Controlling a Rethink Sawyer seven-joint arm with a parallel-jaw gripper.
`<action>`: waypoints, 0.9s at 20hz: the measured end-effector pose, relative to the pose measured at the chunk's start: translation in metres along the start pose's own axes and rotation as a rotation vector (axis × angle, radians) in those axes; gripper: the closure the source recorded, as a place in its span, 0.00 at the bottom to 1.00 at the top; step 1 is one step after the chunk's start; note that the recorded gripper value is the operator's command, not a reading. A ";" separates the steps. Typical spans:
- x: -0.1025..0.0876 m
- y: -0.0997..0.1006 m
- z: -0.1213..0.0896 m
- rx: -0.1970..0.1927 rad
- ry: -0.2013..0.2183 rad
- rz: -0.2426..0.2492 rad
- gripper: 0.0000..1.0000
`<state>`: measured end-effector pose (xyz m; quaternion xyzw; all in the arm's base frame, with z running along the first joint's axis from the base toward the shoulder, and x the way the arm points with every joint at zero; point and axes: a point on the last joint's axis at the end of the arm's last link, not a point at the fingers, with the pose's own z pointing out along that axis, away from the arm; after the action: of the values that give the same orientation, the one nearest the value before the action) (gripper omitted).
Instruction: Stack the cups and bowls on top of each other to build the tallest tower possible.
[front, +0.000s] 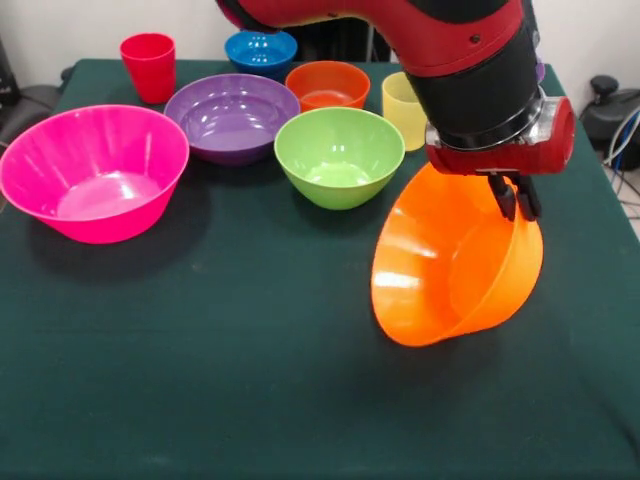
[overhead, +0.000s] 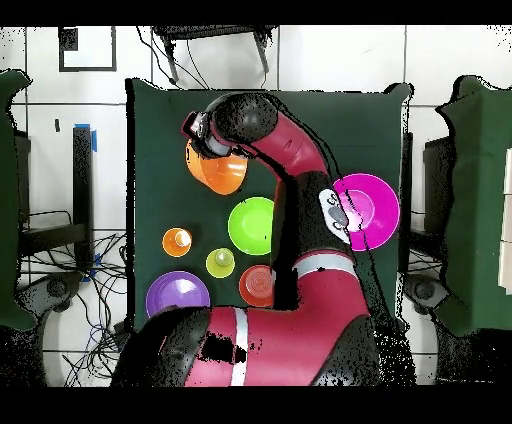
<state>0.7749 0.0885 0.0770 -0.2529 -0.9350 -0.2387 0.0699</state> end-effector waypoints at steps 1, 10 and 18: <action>-0.001 -0.001 -0.001 -0.010 0.003 0.004 1.00; -0.010 0.005 -0.009 -0.089 0.022 0.014 1.00; -0.011 0.024 -0.014 -0.164 0.040 0.001 1.00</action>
<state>0.7969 0.0956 0.0961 -0.2535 -0.9106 -0.3194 0.0677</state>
